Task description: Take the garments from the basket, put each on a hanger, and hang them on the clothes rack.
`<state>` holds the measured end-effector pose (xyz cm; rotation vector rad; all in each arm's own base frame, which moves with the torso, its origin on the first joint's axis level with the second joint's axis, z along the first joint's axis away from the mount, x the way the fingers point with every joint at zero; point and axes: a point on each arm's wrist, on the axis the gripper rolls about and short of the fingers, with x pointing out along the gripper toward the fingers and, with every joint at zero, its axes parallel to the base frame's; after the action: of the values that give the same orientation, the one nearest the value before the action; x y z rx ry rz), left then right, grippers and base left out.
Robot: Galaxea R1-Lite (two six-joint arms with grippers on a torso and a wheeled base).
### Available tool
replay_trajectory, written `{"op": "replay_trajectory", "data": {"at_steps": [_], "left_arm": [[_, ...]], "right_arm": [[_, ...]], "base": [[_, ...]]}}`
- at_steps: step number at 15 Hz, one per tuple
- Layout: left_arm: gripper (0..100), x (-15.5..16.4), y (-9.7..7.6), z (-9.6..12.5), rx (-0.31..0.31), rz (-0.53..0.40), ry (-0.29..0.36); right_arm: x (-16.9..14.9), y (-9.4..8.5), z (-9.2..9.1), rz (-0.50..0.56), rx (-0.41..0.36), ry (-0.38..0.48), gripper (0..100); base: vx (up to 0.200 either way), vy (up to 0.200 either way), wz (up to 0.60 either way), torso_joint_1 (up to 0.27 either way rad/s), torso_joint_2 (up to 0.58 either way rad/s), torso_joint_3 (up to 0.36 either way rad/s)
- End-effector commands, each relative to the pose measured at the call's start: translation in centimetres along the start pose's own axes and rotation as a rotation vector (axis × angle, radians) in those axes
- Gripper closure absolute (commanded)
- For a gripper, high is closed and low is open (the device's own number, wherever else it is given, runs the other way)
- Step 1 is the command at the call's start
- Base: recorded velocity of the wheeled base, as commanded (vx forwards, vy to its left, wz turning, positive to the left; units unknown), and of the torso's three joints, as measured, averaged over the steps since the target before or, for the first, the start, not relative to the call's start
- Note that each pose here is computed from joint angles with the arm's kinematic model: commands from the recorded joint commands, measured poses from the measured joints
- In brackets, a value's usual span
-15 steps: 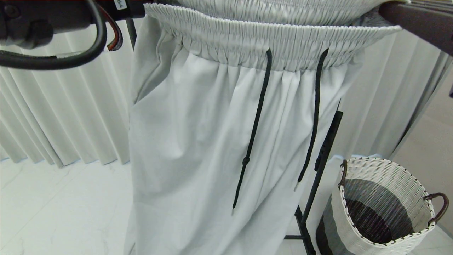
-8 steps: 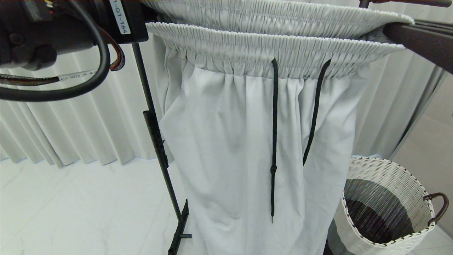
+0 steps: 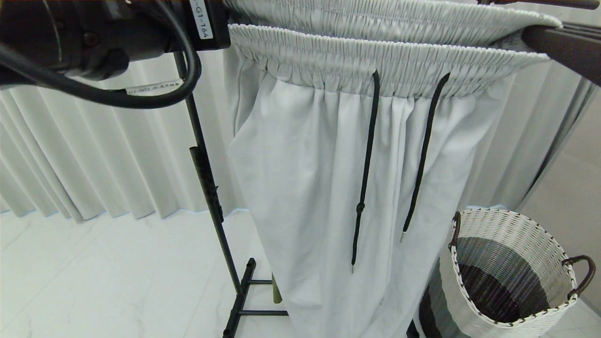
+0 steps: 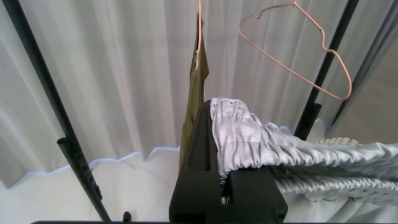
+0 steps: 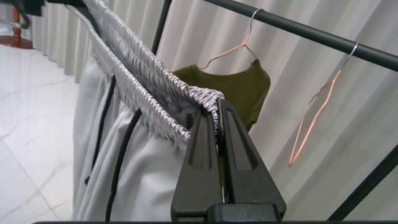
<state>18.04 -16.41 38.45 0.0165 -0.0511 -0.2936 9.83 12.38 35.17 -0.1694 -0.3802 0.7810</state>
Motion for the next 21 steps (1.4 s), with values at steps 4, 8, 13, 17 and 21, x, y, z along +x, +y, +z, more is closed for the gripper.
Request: {"op": "replay_trajectory", "data": {"at_steps": [4, 8, 13, 17, 21], "left_arm": [[100, 4.3, -1.9, -1.2, 0.009, 0.013, 0.036], [100, 6.7, -2.8, -1.8, -0.001, 0.023, 0.044], [100, 5.8, -2.4, -1.3, -0.008, 0.030, 0.036], [100, 1.5, -0.2, -1.4, 0.020, 0.031, 0.089], [100, -3.0, 0.7, -2.3, 0.030, -0.028, 0.104]], "right_arm": [[-2.7, -0.1, 0.8, 0.040, 0.006, 0.013, 100], [-3.7, 2.0, 0.5, 0.195, 0.037, 0.012, 100], [-3.3, 2.2, 0.3, 0.198, 0.038, 0.024, 100], [-1.2, 1.1, -0.6, 0.085, 0.011, 0.060, 100], [2.0, 0.6, -1.0, 0.019, 0.006, 0.023, 100]], "base": [[0.000, 0.000, 0.00, 0.000, 0.00, 0.000], [0.000, 0.000, 0.00, 0.000, 0.00, 0.000], [0.000, 0.000, 0.00, 0.000, 0.00, 0.000], [0.000, 0.000, 0.00, 0.000, 0.00, 0.000], [0.000, 0.000, 0.00, 0.000, 0.00, 0.000]]}}
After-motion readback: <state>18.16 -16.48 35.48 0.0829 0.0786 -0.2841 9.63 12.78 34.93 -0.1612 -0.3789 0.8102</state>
